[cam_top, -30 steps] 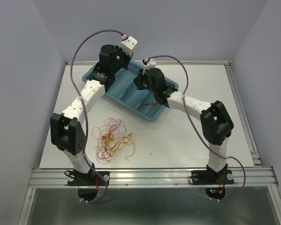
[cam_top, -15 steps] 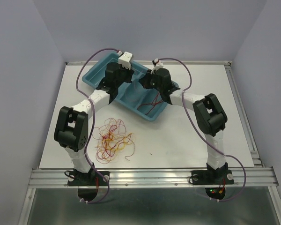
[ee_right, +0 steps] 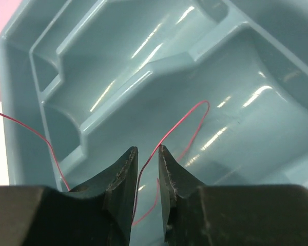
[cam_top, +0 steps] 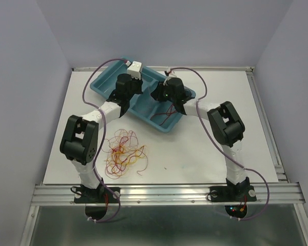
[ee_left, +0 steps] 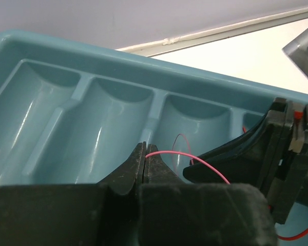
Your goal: Untangle the cables
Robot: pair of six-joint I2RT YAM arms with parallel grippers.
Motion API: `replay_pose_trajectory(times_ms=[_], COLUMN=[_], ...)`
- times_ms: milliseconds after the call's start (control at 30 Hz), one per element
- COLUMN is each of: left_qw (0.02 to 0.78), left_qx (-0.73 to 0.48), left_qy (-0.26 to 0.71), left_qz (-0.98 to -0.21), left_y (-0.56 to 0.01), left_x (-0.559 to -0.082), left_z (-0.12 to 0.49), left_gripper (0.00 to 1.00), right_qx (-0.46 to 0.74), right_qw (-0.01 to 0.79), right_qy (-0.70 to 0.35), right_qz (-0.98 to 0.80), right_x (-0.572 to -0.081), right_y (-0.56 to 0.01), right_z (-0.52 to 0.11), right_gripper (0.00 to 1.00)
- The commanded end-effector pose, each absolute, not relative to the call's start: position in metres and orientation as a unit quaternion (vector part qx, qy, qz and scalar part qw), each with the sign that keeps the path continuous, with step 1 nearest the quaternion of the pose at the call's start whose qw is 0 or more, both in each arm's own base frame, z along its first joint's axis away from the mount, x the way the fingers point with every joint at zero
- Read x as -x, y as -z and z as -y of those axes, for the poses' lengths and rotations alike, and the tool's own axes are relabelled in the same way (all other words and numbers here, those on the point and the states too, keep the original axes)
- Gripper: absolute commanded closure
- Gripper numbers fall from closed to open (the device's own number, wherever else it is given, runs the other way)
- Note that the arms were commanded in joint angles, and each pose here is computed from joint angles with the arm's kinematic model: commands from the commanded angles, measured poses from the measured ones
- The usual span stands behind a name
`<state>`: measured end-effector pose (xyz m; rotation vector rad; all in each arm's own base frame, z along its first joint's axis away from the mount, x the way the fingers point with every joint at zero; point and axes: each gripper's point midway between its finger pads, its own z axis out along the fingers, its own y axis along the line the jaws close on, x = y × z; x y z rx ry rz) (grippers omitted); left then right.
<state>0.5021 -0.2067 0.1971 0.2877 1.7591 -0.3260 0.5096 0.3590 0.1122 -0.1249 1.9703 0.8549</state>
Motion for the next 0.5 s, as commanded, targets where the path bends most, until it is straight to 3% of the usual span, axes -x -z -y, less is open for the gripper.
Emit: replay_pose_trajectory(times_ms=[0, 133, 167, 267, 467], left_qw=[0.641, 0.634, 0.633, 0.634, 0.630], left_qx=[-0.120, -0.128, -0.130, -0.127, -0.129], left_qy=[0.124, 0.117, 0.117, 0.094, 0.079], left_qz=[-0.747, -0.754, -0.754, -0.757, -0.762], left_y=[-0.208, -0.195, -0.194, -0.189, -0.180], left_x=[-0.507, -0.508, -0.509, -0.511, -0.511], left_z=[0.201, 0.201, 0.201, 0.197, 0.195], left_gripper=[1.00, 1.00, 1.00, 1.00, 1.00], right_qx=[0.041, 0.011, 0.008, -0.012, -0.026], right_qw=[0.528, 0.545, 0.551, 0.555, 0.568], right_qy=[-0.352, -0.324, -0.323, -0.293, -0.260], right_qz=[-0.772, -0.773, -0.769, -0.778, -0.781], right_x=[-0.518, -0.519, -0.517, -0.516, -0.490], right_y=[-0.195, -0.225, -0.239, -0.247, -0.273], right_z=[-0.356, -0.339, -0.336, -0.321, -0.290], right_gripper=[0.71, 0.48, 0.37, 0.19, 0.15])
